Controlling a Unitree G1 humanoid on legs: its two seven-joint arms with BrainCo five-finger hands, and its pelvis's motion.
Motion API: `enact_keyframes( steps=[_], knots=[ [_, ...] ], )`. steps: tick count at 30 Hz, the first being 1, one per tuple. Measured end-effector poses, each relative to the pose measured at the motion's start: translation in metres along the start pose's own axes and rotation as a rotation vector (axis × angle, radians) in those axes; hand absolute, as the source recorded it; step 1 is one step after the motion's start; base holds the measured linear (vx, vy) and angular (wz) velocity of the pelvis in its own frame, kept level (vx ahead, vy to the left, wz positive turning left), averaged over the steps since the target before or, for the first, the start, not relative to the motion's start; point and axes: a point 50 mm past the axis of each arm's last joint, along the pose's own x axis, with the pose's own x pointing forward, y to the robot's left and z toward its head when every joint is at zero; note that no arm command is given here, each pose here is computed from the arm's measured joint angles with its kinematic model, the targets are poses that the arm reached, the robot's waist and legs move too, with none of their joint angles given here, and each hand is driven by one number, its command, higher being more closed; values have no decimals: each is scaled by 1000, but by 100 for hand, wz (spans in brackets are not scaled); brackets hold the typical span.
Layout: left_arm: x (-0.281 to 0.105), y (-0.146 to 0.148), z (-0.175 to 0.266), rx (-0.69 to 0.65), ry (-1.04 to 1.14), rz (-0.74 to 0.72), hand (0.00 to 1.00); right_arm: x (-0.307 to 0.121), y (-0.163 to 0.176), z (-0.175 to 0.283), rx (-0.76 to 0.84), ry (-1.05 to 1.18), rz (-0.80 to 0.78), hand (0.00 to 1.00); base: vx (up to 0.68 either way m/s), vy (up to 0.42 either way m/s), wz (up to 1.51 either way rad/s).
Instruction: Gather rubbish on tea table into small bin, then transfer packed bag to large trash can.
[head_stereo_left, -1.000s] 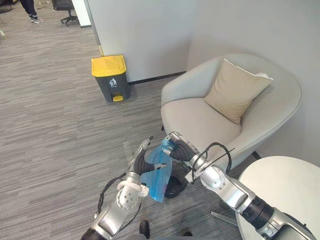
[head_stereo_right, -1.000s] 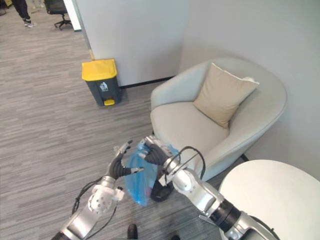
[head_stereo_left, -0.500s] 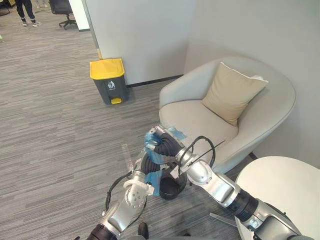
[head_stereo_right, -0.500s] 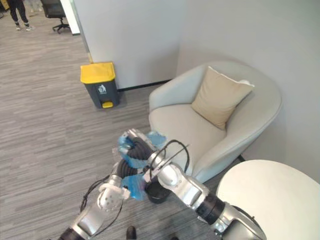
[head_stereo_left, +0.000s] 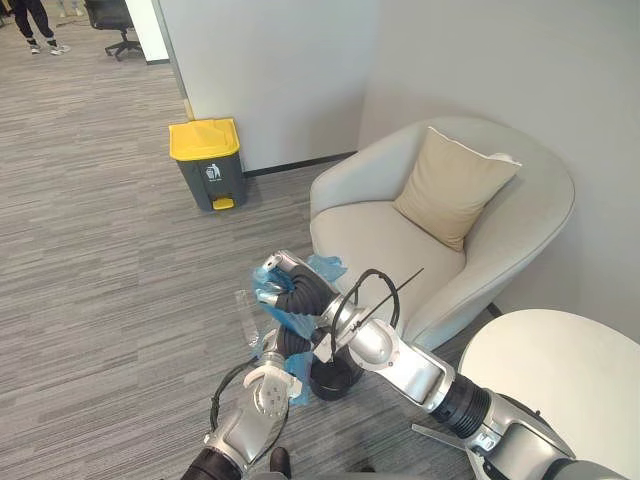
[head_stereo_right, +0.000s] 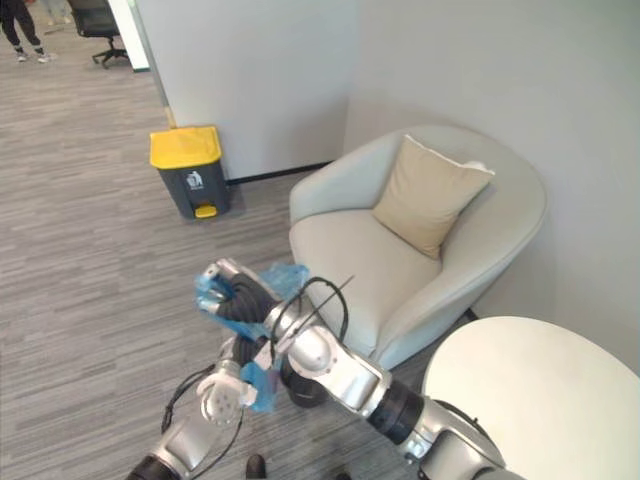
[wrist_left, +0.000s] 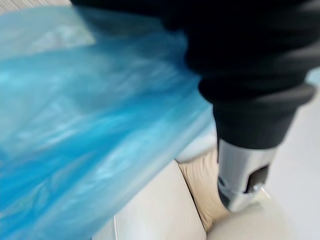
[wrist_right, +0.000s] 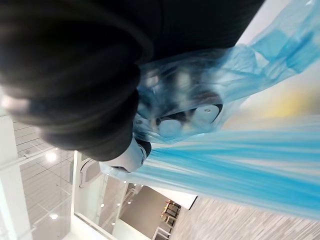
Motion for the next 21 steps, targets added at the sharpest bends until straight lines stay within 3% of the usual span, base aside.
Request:
enact_keyframes(
  steps=[12,21],
  knots=[
    [6,5,-9,-2,73,58,100,1,5,1,88,5,26,100,9,-3,0],
    [0,5,-19,-85,137,60,100,-18,1,-14,92,63,-40,100,0,0,0]
  ],
)
